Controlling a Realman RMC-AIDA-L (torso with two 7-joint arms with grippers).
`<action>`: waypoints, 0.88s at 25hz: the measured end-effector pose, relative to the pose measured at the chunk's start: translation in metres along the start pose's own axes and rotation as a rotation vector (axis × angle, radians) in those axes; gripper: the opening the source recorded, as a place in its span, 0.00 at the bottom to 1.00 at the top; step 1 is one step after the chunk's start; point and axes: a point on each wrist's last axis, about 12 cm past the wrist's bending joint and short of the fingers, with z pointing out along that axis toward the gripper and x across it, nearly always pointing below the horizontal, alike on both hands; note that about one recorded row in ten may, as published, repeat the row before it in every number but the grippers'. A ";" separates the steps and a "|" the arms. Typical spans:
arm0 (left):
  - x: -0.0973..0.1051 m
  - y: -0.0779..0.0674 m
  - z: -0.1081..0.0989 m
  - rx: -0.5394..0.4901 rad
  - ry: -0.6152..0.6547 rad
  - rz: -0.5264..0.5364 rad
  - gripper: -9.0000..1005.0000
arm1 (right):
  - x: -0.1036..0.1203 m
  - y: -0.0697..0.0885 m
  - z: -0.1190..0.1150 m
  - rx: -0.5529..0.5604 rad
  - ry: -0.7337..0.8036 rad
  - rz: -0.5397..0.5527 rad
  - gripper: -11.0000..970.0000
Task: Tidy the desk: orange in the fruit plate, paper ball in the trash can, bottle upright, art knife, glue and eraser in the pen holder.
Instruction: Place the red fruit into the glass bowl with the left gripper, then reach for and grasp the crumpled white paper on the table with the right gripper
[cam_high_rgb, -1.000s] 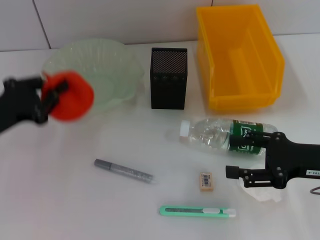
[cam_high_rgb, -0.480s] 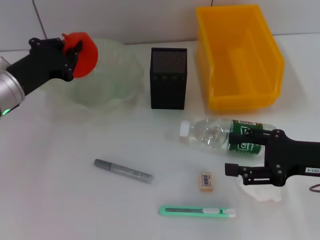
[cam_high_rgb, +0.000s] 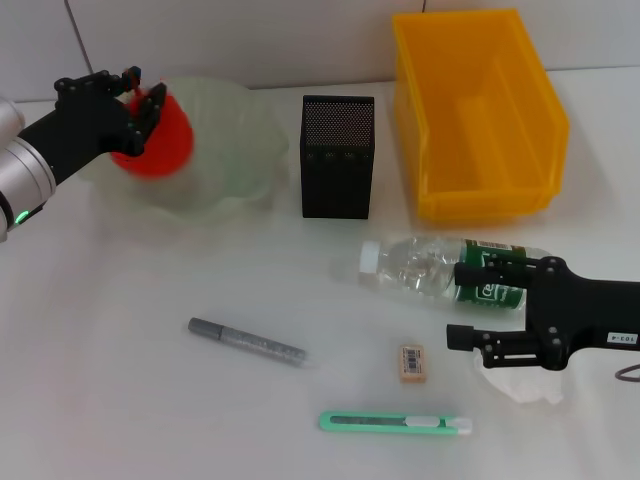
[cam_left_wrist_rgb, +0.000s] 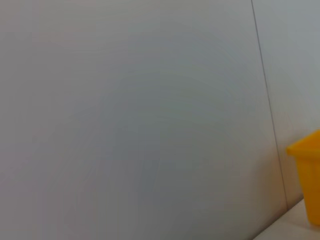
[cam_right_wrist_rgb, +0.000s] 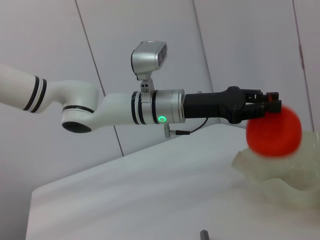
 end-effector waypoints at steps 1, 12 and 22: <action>0.000 -0.001 -0.001 0.006 -0.006 -0.005 0.21 | 0.000 0.000 0.000 0.002 -0.003 0.001 0.85; 0.004 -0.012 -0.053 0.186 -0.140 -0.102 0.65 | -0.028 0.001 -0.040 0.111 -0.126 -0.004 0.85; 0.014 -0.035 -0.090 0.431 -0.121 -0.089 0.83 | -0.117 -0.001 -0.043 0.167 0.414 0.184 0.85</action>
